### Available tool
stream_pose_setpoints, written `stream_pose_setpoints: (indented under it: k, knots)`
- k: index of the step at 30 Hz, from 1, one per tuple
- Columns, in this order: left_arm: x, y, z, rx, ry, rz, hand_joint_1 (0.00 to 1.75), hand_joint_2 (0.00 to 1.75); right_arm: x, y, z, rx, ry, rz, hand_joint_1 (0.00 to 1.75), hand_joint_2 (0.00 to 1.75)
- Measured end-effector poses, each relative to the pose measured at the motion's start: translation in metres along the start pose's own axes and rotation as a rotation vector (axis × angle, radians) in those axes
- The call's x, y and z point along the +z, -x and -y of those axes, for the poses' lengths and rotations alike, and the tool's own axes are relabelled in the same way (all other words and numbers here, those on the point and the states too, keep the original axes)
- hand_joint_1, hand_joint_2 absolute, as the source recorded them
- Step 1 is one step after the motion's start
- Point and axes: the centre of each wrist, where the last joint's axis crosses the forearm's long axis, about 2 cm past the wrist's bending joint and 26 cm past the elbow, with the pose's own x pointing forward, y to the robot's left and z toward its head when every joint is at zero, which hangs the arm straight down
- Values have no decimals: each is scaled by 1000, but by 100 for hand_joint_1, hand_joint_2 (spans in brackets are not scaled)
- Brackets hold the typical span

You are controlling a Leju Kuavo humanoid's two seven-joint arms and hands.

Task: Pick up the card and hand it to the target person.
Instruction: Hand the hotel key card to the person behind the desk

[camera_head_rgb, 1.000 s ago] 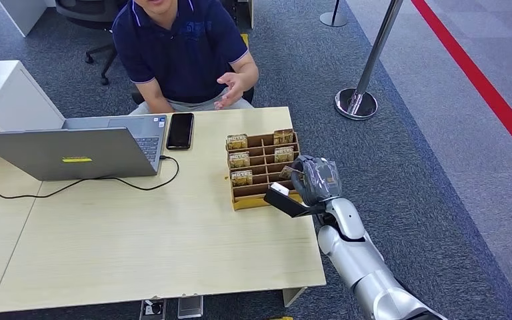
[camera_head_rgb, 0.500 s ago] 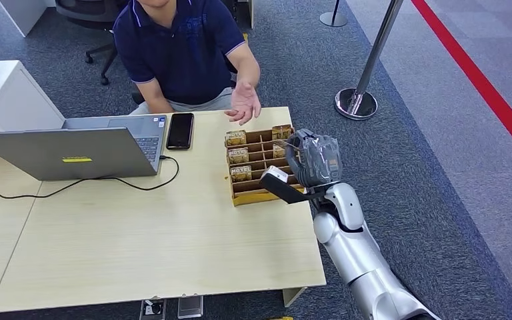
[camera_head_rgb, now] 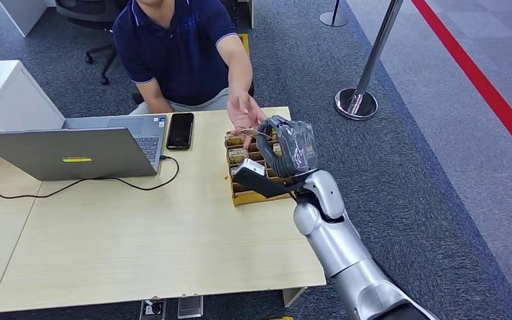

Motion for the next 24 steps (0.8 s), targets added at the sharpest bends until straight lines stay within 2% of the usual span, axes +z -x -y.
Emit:
stream_pose_setpoints:
  k: [8, 9, 12, 13, 16, 24]
  knots:
    - [-1, -4, -3, -14, 7, 9, 0, 175, -12, -17, -7, -61, -4, 28, 175, 175]
    - [-1, -5, -3, -20, 13, 9, 0, 175, -13, -18, -7, -65, -4, 28, 144, 175]
    - [-1, -5, -3, -40, 22, 7, 0, 175, -14, -20, -7, -73, -6, 27, 13, 175]
    - [-1, -5, -3, -42, 19, 3, 0, 131, -15, -20, -7, -73, -6, 26, 0, 131]
    - [-1, -5, -3, -41, 6, -7, 0, 0, -15, -20, -7, -73, -4, 21, 0, 0]
    - [-1, -5, -3, -38, 3, -16, 0, 0, -14, -19, -8, -69, 0, 16, 0, 0]
